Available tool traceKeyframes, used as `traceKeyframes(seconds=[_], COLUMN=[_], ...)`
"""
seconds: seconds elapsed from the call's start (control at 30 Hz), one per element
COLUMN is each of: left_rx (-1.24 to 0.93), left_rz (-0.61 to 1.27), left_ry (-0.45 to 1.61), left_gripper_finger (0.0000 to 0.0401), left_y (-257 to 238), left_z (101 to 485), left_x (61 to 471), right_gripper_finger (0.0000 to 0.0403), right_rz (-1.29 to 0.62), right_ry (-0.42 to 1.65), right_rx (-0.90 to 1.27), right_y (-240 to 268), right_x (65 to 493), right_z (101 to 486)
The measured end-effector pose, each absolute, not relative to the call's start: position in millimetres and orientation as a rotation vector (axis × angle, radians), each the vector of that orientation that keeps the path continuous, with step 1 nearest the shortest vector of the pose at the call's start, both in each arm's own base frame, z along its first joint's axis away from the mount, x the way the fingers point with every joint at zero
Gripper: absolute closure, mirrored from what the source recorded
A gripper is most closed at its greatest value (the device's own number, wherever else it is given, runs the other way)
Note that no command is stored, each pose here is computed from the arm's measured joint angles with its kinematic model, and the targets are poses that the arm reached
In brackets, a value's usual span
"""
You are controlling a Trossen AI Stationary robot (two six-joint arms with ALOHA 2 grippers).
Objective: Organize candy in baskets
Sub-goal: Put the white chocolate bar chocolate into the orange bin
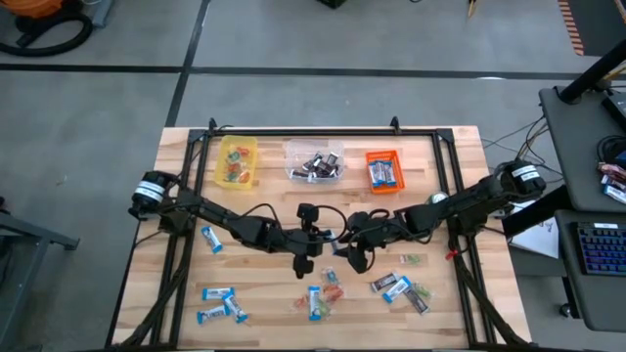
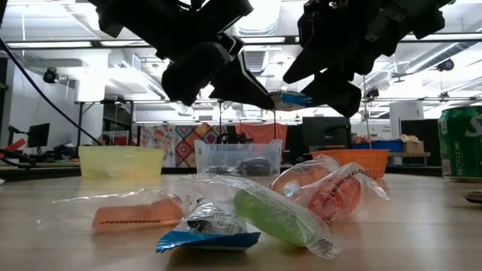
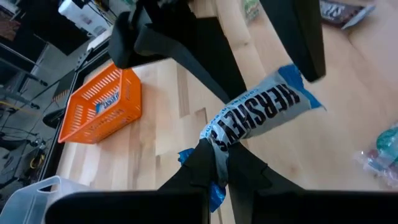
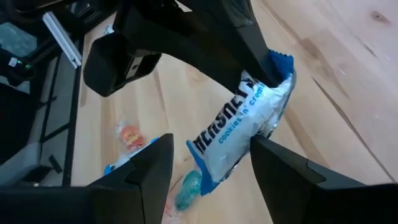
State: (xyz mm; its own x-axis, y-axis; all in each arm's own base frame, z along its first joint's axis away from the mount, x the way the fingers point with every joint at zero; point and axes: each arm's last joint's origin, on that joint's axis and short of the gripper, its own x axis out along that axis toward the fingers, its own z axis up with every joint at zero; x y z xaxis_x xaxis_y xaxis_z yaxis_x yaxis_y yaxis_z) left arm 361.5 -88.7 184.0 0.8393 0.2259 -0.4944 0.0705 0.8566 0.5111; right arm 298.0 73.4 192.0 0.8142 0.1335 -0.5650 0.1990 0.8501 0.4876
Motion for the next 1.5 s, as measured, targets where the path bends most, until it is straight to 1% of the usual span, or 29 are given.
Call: traceKeyframes(seconds=[0.13,0.2,0.27,0.5,0.57,0.63,0.73,1.0,1.17,1.27,1.33,1.43,1.5], left_rx=[0.539,0.537,0.535,0.533,0.536,0.537,0.531,0.504,0.485,0.474,0.463,0.451,0.449], left_rz=[0.088,0.089,0.089,0.087,0.089,0.091,0.082,0.071,0.073,0.078,0.081,0.086,0.088], left_ry=[0.565,0.562,0.562,0.556,0.554,0.553,0.551,0.562,0.556,0.532,0.507,0.476,0.468], left_gripper_finger=[0.0397,0.0397,0.0397,0.0397,0.0397,0.0397,0.0397,0.0397,0.0397,0.0397,0.0397,0.0397,0.0397], left_y=[-89,-89,-89,-91,-93,-95,-98,-98,-99,-99,-100,-100,-100], left_z=[185,185,185,186,186,186,186,184,185,187,189,192,192], left_x=[362,362,362,362,361,361,360,359,359,361,362,363,364], right_gripper_finger=[0.0201,0.0212,0.0233,0.0329,0.0344,0.0346,0.0326,0.0225,0.0178,0.0163,0.0160,0.0165,0.0177], right_rz=[-0.033,-0.033,-0.033,-0.064,-0.074,-0.072,-0.052,-0.060,-0.078,-0.075,-0.047,-0.011,-0.003], right_ry=[0.628,0.628,0.628,0.619,0.618,0.617,0.619,0.627,0.631,0.628,0.614,0.598,0.587], right_rx=[0.554,0.552,0.551,0.529,0.521,0.515,0.514,0.542,0.557,0.560,0.571,0.582,0.577], right_y=[74,74,74,72,71,71,71,68,63,63,64,65,65], right_x=[299,299,299,299,299,299,299,300,300,300,301,303,303], right_z=[191,191,191,191,190,190,191,190,189,190,192,194,195])
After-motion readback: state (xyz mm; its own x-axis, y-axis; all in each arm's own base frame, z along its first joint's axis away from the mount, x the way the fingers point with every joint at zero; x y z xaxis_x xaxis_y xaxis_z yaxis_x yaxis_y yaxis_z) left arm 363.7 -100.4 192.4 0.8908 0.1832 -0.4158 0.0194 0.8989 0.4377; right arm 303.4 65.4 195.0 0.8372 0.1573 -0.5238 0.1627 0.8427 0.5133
